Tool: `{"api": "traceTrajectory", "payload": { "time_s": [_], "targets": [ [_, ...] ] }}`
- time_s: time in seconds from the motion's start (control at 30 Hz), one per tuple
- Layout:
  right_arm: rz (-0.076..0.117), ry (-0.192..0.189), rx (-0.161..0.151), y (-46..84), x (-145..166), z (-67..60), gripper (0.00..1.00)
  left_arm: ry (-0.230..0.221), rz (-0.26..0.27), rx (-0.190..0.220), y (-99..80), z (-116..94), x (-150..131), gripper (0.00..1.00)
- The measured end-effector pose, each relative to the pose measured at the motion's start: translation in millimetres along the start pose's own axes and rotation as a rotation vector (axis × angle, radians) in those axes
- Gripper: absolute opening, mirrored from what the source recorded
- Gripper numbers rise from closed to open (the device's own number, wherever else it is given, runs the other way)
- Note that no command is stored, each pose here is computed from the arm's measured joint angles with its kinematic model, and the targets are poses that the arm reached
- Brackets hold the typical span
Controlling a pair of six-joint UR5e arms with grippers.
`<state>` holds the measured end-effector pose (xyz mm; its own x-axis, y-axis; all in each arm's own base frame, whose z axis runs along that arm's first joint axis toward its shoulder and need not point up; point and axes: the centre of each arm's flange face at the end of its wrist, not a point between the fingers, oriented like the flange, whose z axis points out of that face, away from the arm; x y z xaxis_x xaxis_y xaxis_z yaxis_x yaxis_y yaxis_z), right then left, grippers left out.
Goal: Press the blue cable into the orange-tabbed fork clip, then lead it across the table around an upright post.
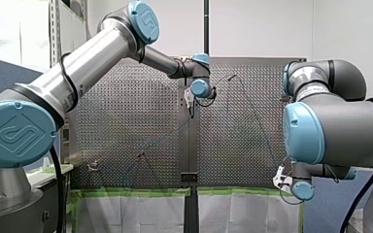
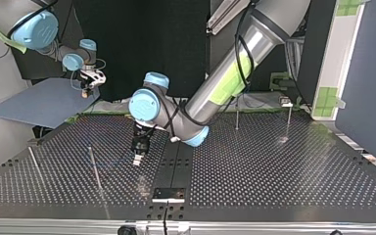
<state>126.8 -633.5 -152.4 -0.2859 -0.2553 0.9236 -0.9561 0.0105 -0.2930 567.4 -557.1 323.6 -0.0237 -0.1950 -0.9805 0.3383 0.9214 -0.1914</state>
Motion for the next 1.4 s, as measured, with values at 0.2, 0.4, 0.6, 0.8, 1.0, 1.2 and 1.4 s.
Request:
{"api": "traceTrajectory", "payload": {
  "time_s": [0.2, 0.4, 0.6, 0.8, 1.0, 1.2, 1.4],
  "targets": [
    [0.002, -0.001, -0.001, 0.3, 0, 0.0, 0.00, 0.000, -0.044, 0.001, 3.5, 2, -1, 1.00],
    [0.002, -0.008, -0.007, 1.2, -1, -0.8, 0.00, -0.001, -0.092, 0.003, 6.6, 4, -2, 1.00],
    [0.003, -0.012, -0.011, 1.5, -1, -1.4, 0.00, -0.004, -0.144, -0.010, 10.0, 5, -3, 1.00],
    [-0.001, -0.013, -0.011, 1.5, -1, -1.1, 0.00, 0.009, -0.188, -0.040, 15.6, 4, -2, 1.00],
    [-0.007, -0.013, -0.012, 1.5, -1, -0.3, 0.00, 0.044, -0.226, -0.090, 24.3, 0, 1, 1.00],
    [-0.013, -0.014, -0.013, 1.6, -1, -0.3, 0.00, 0.077, -0.277, -0.130, 30.7, -5, 4, 1.00],
    [-0.015, -0.014, -0.014, 1.6, 0, -0.1, 0.00, 0.102, -0.331, -0.098, 22.0, -9, 7, 1.00]
  ]
}}
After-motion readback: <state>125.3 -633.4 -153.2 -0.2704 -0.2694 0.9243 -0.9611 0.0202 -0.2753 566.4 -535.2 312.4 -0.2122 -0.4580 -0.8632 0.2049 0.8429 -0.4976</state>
